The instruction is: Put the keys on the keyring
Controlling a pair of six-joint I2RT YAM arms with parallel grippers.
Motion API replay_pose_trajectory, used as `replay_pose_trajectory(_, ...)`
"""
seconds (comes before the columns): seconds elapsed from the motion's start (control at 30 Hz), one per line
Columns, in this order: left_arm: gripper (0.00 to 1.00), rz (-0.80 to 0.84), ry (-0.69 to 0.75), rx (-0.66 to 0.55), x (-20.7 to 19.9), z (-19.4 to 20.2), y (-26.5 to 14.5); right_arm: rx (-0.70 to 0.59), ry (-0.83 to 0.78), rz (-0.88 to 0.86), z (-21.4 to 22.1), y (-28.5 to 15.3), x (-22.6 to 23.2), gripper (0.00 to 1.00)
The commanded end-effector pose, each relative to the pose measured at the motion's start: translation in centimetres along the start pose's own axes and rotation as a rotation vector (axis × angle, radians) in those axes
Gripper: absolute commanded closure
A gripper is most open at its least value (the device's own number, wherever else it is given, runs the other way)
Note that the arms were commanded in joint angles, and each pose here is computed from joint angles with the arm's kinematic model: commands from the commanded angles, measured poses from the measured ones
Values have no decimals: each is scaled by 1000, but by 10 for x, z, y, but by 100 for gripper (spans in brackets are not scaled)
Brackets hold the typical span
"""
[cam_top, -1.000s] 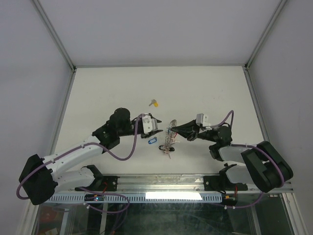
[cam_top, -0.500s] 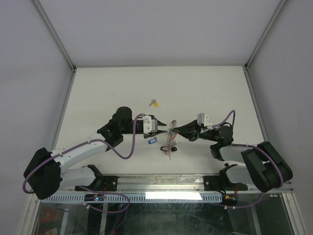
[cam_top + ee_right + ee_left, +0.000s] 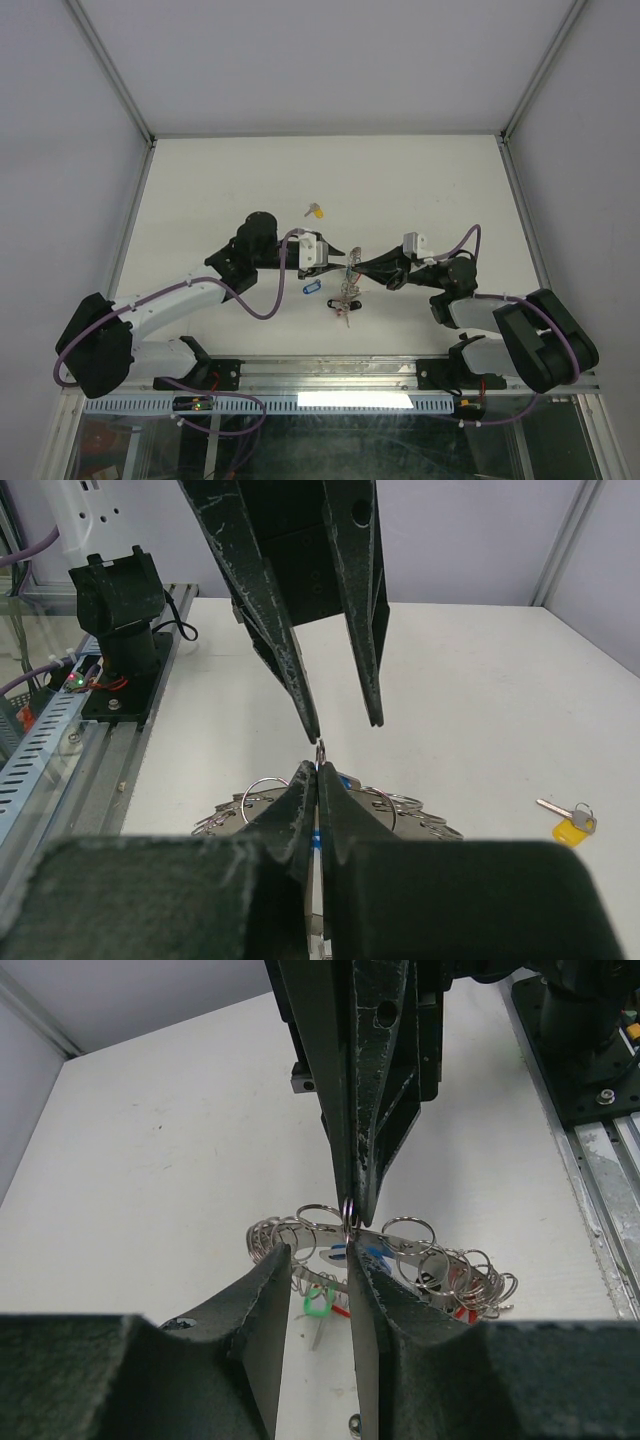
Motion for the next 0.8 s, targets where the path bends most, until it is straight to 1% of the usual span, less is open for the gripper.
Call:
replay_pose_trajectory(0.0, 73, 41, 60, -47, 12, -15, 4, -105, -170, -32, -30, 5, 1, 100)
replay_pose_trajectory(0.23, 74, 81, 50, -39, 8, -12, 5, -105, -171, -33, -31, 5, 0, 100)
replay_pose_trajectory(0.57, 81, 101, 51, -21, 8, -9, 7, -106, -171, -35, -31, 6, 0, 100)
replay_pose_trajectory(0.77, 80, 102, 49, -23, 10, -10, 8, -104, -170, -38, -31, 6, 0, 100)
Point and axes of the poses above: each gripper's point midway between its finger pads, its own y axis out along the fingers, its own x axis along the line the jaws close on, z = x × y, the point moved 9 cm from there along -y, back along the fingers, and after that the axes turned 5 degrees about y, right-handed, at the moved point
